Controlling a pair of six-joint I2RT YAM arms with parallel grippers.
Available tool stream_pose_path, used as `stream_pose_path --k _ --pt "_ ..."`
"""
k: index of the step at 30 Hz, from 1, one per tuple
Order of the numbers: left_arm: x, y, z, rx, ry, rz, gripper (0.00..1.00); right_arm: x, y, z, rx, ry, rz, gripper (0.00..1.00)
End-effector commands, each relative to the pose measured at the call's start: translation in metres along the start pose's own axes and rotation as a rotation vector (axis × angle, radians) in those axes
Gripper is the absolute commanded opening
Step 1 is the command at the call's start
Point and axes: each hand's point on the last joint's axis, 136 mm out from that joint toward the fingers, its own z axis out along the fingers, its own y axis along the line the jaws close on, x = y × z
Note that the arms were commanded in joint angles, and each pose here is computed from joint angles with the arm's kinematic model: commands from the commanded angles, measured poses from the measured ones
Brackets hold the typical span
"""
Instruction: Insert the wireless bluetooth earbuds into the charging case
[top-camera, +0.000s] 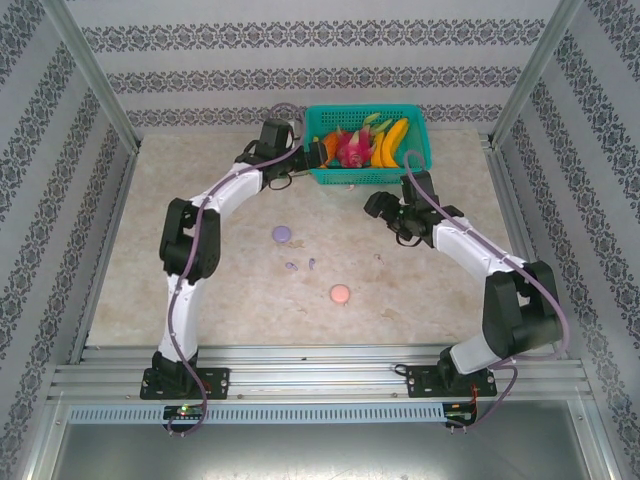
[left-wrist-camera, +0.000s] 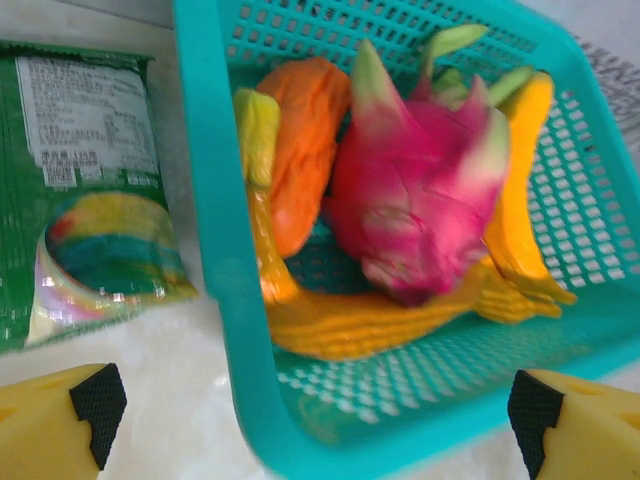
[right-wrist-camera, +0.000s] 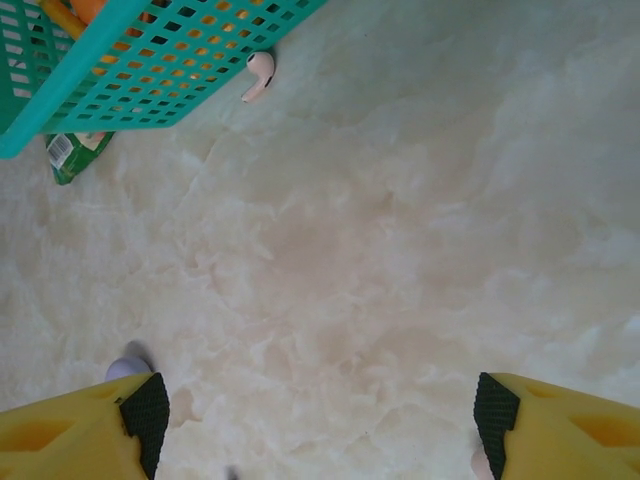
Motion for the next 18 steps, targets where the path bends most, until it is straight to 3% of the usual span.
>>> stream_pose_path --k 1,7,18 --pt "-0.008 0.018 0.013 -0.032 0.054 -0.02 1.0 0.003 -0.001 -0.009 -0.022 0.003 0.025 0.83" --pt "-0.028 0.018 0.042 0.051 0.026 -0.074 1.0 0.003 -0.001 -0.018 -0.042 -0.001 0.038 0.83" --pt "-0.035 -0.034 0.072 0.303 -0.028 -0.178 1.0 0.009 -0.014 -0.019 -0.029 0.01 0.065 0.83"
